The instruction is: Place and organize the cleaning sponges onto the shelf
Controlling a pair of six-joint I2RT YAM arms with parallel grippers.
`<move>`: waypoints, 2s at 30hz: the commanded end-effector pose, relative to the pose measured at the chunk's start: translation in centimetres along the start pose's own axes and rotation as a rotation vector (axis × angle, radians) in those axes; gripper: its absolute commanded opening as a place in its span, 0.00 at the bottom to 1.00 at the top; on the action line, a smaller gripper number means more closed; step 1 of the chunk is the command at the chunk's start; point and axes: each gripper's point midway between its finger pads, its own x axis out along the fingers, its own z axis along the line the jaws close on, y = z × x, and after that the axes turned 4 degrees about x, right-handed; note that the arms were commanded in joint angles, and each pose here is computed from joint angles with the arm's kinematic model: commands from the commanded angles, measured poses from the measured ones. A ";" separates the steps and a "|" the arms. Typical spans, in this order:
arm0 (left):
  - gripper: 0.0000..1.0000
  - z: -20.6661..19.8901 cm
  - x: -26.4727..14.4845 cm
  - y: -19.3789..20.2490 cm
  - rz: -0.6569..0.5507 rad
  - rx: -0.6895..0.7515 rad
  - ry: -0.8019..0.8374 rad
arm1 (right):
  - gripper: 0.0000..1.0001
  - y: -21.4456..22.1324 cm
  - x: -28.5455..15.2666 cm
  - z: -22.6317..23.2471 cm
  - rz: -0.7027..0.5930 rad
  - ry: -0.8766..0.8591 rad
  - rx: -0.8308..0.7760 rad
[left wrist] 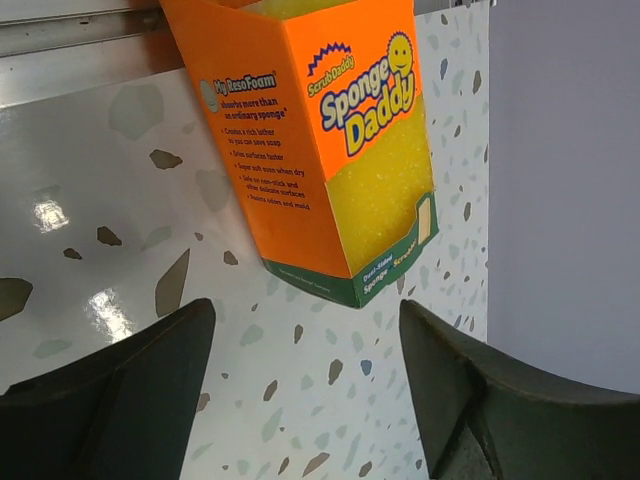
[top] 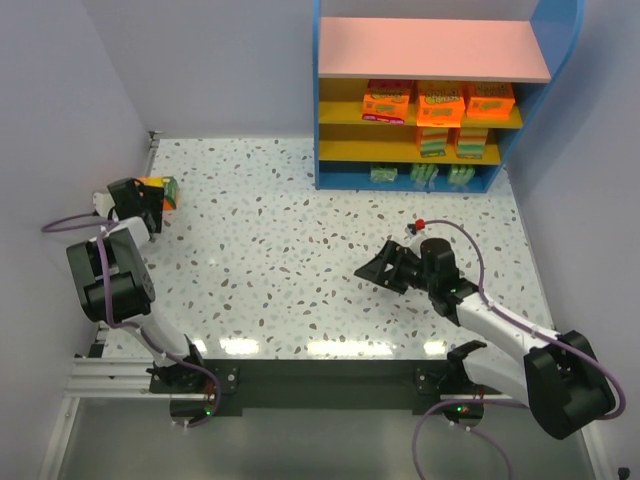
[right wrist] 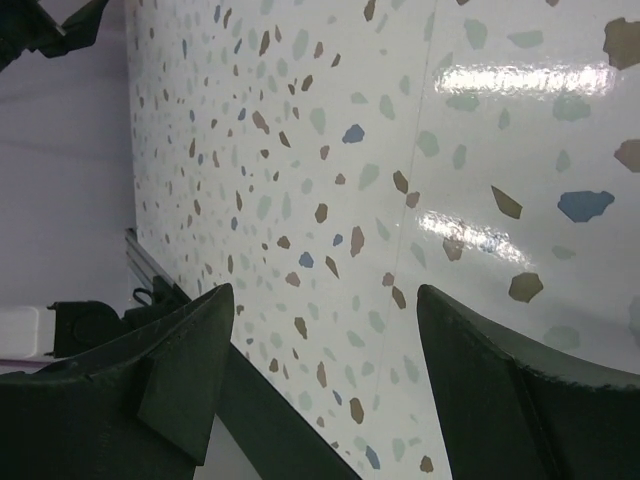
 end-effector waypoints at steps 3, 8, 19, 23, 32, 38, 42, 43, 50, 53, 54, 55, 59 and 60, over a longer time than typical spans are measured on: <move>0.78 -0.1 0.7 -0.6 -0.051 -0.084 0.020 | 0.77 0.6 -0.3 -0.6 0.012 0.006 -0.022; 0.71 0.5 1.6 -0.2 -0.049 -0.126 0.018 | 0.76 0.7 -0.2 -0.8 0.021 0.010 -0.021; 0.63 -1.8 0.5 -0.8 -0.083 -0.177 0.164 | 0.75 1.5 -0.3 -1.9 0.033 0.033 -0.016; 0.65 -1.9 -0.2 -1.0 -0.094 -0.183 0.182 | 0.75 1.8 0.0 -2.2 0.049 0.036 -0.010; 0.73 -2.7 0.0 -1.9 -0.119 -0.195 0.177 | 0.75 2.1 0.4 -2.5 0.070 0.036 -0.011; 0.73 -2.8 1.3 -2.7 -0.137 -0.206 0.138 | 0.75 2.3 0.4 -2.7 0.078 0.038 -0.008; 0.72 -3.5 2.8 -2.9 -0.127 -0.203 0.121 | 0.75 2.5 0.4 -2.7 0.084 0.039 -0.003; 0.71 -3.3 3.1 -2.6 -0.115 -0.198 0.105 | 0.75 2.6 0.3 -2.7 0.087 0.037 -0.002; 0.67 -3.0 3.8 -0.5 -0.051 -0.145 0.057 | 0.75 2.5 0.2 -2.8 0.078 0.046 0.008; 0.66 -2.4 4.1 0.2 -0.033 -0.141 0.038 | 0.75 2.7 0.1 -2.9 0.084 0.048 0.013; 0.65 -2.2 4.2 0.3 -0.029 -0.134 0.031 | 0.75 2.8 0.1 -3.0 0.085 0.049 0.015; 0.63 -1.9 4.2 0.4 -0.023 -0.129 0.022 | 0.75 2.9 0.1 -3.0 0.086 0.050 0.017; 0.47 -1.4 4.6 1.5 0.018 -0.114 0.006 | 0.74 3.0 -0.1 -3.3 0.081 0.056 0.022; 0.44 -1.5 4.6 1.6 0.024 -0.109 0.009 | 0.74 3.0 -0.1 -3.3 0.080 0.055 0.023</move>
